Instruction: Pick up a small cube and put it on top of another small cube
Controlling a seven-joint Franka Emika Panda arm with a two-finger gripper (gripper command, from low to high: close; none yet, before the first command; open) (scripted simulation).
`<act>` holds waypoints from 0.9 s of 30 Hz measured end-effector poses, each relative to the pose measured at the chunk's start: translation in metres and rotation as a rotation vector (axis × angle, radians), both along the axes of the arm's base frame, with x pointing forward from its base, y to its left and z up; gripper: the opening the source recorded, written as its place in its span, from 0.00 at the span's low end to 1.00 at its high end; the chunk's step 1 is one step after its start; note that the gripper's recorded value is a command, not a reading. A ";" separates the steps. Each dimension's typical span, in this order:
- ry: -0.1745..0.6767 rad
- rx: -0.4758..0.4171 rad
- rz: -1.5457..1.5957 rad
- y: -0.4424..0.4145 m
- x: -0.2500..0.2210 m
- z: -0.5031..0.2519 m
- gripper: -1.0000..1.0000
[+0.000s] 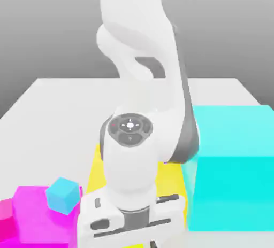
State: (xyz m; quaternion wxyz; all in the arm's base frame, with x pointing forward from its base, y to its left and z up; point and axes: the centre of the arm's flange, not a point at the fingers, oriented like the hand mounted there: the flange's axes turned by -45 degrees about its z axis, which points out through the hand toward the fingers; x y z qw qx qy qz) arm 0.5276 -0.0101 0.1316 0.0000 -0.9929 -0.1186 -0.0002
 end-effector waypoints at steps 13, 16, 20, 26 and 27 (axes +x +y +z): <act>0.004 -0.031 -0.184 -0.045 -0.014 0.097 0.00; 0.003 -0.040 -0.361 -0.083 -0.033 0.132 0.00; 0.000 -0.018 -0.622 -0.139 -0.069 0.174 0.00; 0.000 0.002 -0.710 -0.147 -0.083 0.132 1.00; 0.000 0.002 -0.711 -0.147 -0.083 0.132 1.00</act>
